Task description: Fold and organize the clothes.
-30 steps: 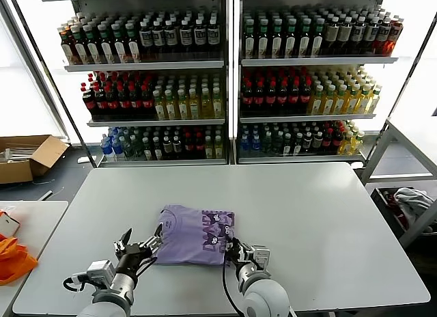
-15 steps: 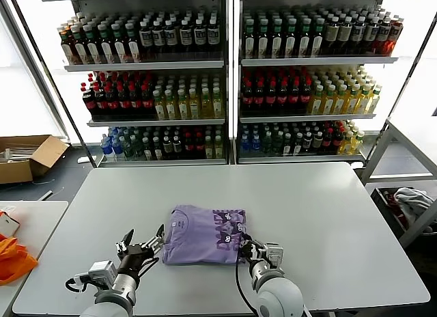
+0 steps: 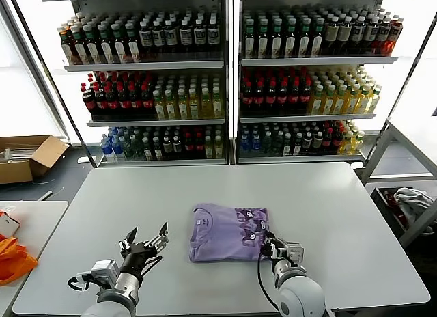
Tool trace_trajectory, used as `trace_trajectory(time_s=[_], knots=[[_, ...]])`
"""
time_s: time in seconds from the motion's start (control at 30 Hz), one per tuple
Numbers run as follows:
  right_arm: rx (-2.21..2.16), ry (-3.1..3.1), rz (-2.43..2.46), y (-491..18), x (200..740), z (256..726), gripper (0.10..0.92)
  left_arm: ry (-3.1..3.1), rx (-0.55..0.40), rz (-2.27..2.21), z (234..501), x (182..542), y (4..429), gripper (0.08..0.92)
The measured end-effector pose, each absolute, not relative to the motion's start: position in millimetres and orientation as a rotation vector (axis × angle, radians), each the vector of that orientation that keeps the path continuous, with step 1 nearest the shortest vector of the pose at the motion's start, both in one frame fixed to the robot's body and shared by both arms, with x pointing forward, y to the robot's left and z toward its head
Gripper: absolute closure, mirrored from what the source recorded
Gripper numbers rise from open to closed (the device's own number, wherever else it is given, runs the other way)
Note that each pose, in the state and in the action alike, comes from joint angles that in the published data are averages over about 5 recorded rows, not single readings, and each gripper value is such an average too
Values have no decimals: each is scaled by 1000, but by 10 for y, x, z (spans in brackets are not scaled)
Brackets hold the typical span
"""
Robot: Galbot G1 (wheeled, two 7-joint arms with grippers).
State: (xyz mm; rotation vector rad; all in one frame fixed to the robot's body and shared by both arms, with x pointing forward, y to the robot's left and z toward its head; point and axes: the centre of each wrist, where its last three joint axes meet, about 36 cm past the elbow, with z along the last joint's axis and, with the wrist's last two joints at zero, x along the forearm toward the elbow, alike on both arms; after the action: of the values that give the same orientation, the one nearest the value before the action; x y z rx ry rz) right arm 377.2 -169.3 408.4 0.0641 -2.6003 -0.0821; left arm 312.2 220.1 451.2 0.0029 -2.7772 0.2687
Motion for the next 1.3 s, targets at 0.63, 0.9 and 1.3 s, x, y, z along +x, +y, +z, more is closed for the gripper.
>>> trace_trajectory(time_s=[0.63, 0.9, 1.3], knots=[[263, -2822, 167, -1283, 3823, 4350, 357, -2873, 29, 211, 4612, 3041, 2255, 177], [365, -2789, 213, -951, 4082, 4225, 205, -2868, 47, 197, 4604, 3006, 2280, 177], [396, -2692, 250, -831, 4289, 4012, 199, -2852, 52, 186, 4568, 3037, 2293, 177]])
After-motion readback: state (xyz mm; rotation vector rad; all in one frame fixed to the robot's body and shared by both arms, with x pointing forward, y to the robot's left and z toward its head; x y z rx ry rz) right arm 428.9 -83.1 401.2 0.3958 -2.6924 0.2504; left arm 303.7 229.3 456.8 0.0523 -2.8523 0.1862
